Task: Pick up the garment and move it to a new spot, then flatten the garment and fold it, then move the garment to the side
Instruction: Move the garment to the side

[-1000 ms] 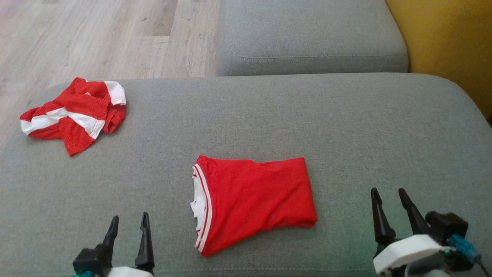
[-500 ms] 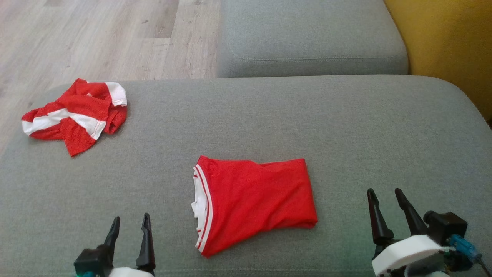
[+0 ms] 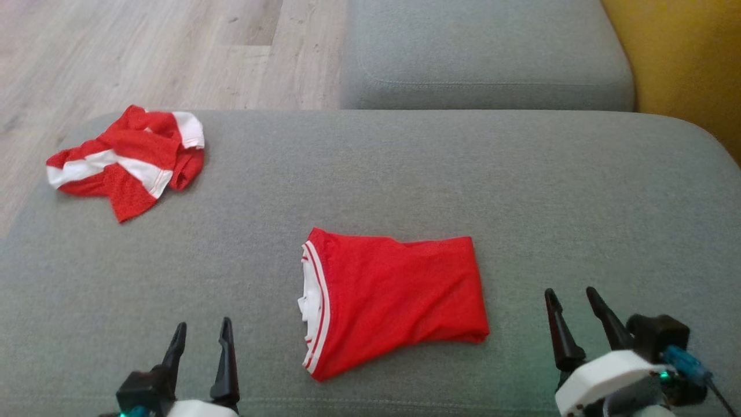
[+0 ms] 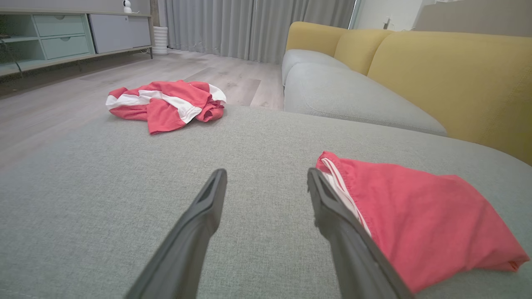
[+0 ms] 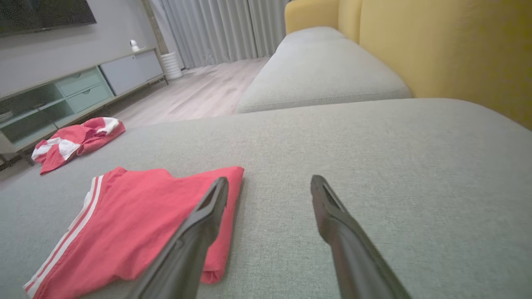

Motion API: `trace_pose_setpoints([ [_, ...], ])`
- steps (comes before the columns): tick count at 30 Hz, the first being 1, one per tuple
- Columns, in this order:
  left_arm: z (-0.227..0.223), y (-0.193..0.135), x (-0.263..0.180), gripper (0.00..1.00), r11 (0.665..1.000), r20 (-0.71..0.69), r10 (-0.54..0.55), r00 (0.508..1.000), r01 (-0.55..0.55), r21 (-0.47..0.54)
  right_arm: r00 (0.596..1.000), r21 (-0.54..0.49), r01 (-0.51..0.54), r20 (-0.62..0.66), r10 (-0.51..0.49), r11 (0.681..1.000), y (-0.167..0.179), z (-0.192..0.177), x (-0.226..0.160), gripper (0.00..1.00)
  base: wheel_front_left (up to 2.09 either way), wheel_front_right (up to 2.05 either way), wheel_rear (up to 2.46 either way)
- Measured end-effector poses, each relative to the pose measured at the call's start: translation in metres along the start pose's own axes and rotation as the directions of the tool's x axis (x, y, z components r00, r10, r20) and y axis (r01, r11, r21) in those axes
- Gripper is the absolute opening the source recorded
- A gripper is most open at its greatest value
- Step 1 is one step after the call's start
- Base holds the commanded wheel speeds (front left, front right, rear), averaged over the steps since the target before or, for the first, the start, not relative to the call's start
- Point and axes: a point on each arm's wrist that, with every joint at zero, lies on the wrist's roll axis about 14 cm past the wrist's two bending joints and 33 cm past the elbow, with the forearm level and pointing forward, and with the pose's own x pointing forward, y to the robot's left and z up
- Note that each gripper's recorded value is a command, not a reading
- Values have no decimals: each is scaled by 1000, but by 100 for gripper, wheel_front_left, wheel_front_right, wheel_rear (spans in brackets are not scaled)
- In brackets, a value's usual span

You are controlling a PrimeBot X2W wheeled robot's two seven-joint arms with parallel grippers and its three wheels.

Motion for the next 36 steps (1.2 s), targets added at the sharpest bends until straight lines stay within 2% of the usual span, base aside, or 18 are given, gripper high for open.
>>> trace_pose_setpoints([
  [11, 10, 13, -9, 100, 999, 33, 53, 998, -53, -9, 973, -23, -111, -207, 103, 994, 33, -13, 56, 100, 0, 0, 0],
  [21, 4, 36, -25, 100, 989, 17, 146, 989, -146, -26, 892, 14, -125, -436, 119, 992, 42, -72, 79, 100, 0, 0, 0],
  [29, -2, 44, -29, 100, 983, -9, 181, 983, -181, -27, 840, 20, -148, -525, 136, 989, 52, -96, 89, 100, 0, 0, 0],
  [30, -3, 44, -28, 100, 983, -14, 182, 983, -182, -26, 836, 21, -153, -530, 141, 988, 54, -97, 91, 83, 0, 0, 0],
  [31, -4, 44, -27, 100, 983, -18, 181, 983, -182, -25, 835, 27, -158, -530, 148, 987, 56, -97, 94, 51, 0, 0, 0],
  [32, -5, 43, -26, 100, 984, -22, 178, 984, -179, -23, 834, 32, -162, -529, 154, 986, 58, -96, 96, 36, 0, 0, 0],
  [33, -5, 42, -25, 100, 985, -24, 173, 985, -174, -20, 835, 39, -163, -527, 159, 986, 59, -94, 98, 5, 0, 0, 0],
  [34, -5, 40, -23, 100, 986, -25, 166, 986, -166, -16, 838, 45, -164, -521, 163, 985, 60, -93, 100, 0, 0, 0, 0],
  [36, -4, 35, -17, 100, 989, -25, 148, 989, -148, -13, 854, 45, -155, -496, 157, 987, 57, -87, 104, 0, 0, 0, 0],
])
